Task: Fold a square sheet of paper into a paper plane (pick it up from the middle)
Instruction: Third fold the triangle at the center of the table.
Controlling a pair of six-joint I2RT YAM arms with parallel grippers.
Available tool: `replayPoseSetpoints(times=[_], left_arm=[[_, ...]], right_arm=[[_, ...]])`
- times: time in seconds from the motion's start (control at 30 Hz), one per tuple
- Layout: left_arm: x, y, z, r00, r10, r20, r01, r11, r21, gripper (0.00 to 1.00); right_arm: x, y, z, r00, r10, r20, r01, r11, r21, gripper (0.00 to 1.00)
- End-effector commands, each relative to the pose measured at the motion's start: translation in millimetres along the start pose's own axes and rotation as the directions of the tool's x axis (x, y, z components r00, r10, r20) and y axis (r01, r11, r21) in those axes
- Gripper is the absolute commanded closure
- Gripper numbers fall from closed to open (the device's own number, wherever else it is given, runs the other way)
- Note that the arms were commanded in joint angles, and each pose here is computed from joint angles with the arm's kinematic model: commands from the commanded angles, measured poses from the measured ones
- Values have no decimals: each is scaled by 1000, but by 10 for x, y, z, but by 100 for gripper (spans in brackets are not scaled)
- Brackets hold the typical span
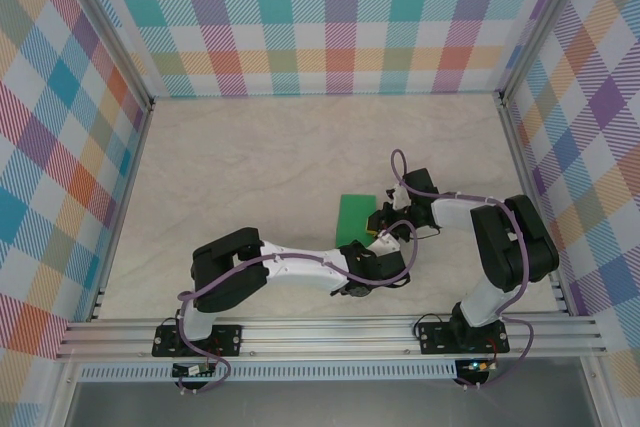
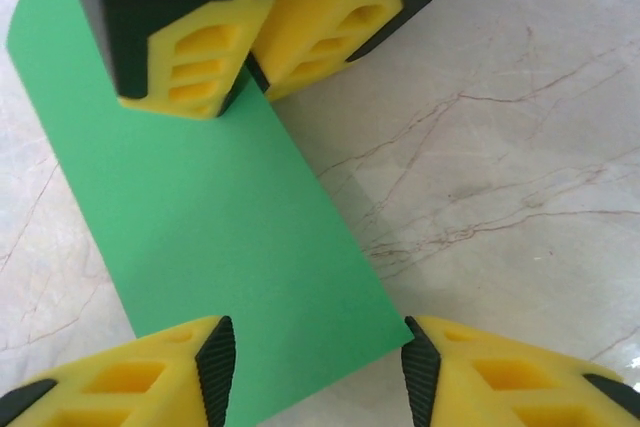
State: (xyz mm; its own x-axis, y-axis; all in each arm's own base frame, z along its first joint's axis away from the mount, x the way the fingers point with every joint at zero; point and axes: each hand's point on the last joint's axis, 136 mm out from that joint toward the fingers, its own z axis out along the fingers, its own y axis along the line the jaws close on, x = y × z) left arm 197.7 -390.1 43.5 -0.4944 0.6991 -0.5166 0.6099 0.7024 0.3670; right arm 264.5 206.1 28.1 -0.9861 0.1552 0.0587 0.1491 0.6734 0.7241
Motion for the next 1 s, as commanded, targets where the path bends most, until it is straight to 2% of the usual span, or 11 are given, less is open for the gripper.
replayPoseSetpoints(times=[0.0, 0.1, 0.27, 0.4, 0.73, 0.9, 0.97], left_arm=[[-78, 36, -76, 1000, 7, 24, -6, 999, -36, 62], [-101, 54, -118, 999, -13, 44, 14, 1000, -22, 76], [-118, 78, -148, 997, -37, 62, 37, 999, 10, 89], [-124, 63, -154, 995, -85, 56, 79, 992, 98, 97], [-114, 160, -291, 970, -241, 15, 221, 909, 355, 100], [-58, 189, -356, 951, -307, -21, 283, 845, 453, 100], [-34, 194, -375, 945, -326, -34, 302, 823, 482, 100]], right_arm=[[-38, 66, -27, 1000, -20, -8, 19, 1000, -22, 81], [-35, 58, -46, 1000, -21, -7, 21, 1000, -18, 81], [-43, 74, -94, 1000, -31, 0, 31, 999, -16, 81], [-38, 71, -149, 999, -39, 12, 39, 999, -8, 78], [-96, 82, -472, 989, -70, 133, 60, 995, 77, 73], [-83, 339, -645, 976, -114, 185, 114, 993, 7, 79], [-55, 433, -653, 978, -117, 174, 126, 991, -38, 81]])
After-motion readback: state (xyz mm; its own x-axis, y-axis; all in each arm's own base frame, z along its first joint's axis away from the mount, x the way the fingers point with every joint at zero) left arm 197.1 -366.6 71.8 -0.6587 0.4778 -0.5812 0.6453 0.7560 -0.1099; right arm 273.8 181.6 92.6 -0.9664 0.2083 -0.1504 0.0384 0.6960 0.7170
